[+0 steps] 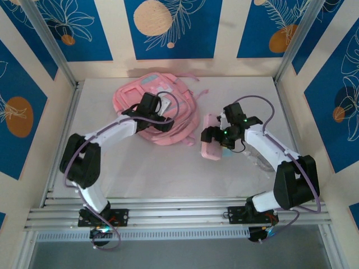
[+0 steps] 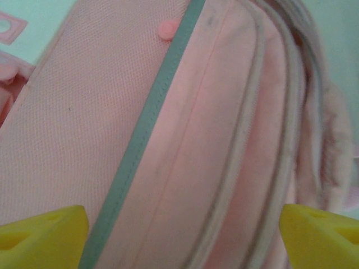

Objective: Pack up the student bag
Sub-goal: Pick up the pencil case from the bottom-center of the table, then open the student bag at the center of the table.

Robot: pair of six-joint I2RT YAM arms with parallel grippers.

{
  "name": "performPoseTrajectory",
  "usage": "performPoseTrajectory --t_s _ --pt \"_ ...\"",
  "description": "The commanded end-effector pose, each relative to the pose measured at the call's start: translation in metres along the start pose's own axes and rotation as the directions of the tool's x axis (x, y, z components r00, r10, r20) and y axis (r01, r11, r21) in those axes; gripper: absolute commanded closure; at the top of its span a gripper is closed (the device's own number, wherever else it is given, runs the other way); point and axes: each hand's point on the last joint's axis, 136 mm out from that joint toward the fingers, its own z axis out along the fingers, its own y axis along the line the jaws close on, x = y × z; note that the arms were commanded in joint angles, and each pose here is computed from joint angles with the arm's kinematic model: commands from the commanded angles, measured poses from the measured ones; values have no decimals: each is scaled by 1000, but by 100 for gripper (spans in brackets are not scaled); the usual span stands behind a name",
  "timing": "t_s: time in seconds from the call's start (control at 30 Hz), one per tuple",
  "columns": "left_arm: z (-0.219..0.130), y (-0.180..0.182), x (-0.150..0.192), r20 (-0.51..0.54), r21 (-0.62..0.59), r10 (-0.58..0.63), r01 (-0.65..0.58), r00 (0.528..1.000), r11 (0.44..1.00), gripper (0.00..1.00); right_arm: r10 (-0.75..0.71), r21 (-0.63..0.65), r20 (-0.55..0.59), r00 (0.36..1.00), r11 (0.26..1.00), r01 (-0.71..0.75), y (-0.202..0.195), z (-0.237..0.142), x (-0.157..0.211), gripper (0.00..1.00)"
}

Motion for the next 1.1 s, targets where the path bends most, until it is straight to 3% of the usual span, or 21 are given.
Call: performPoseTrajectory --t_s 0.0,0.13,0.27,0.3,0.4,0.5,0.6,0.73,0.83,1.07 --pt "17 8 8 -94 -49 74 -79 993 996 15 28 -108 60 998 994 -21 21 -15 -24 24" --pt "36 14 19 -151 -77 90 -102 985 992 22 46 -130 90 995 991 -34 21 -21 -36 24" --pt "47 13 29 -180 -56 95 -107 979 993 44 48 -142 95 994 989 -34 21 -23 -39 24" --pt "48 10 31 -187 -40 92 -101 978 994 54 51 -141 96 994 989 -37 20 -24 -40 24" --pt "44 3 30 -191 6 67 -67 979 998 100 59 -144 99 993 989 -44 17 -26 -43 25" --pt "25 -3 12 -140 64 -14 23 990 998 100 61 -140 112 992 989 -45 17 -28 -47 26" --pt "-3 6 -19 -44 119 -167 172 985 978 100 68 -152 112 991 987 -51 22 -27 -52 27" --pt "-44 32 -62 72 265 -405 374 912 889 100 54 -192 108 993 981 -33 41 -21 -58 27" --pt "-65 46 -86 124 341 -484 421 866 840 100 39 -215 91 995 976 -19 61 -9 -64 26" --pt "-79 48 -108 131 431 -534 438 835 789 100 7 -239 60 998 971 7 121 31 -92 26"
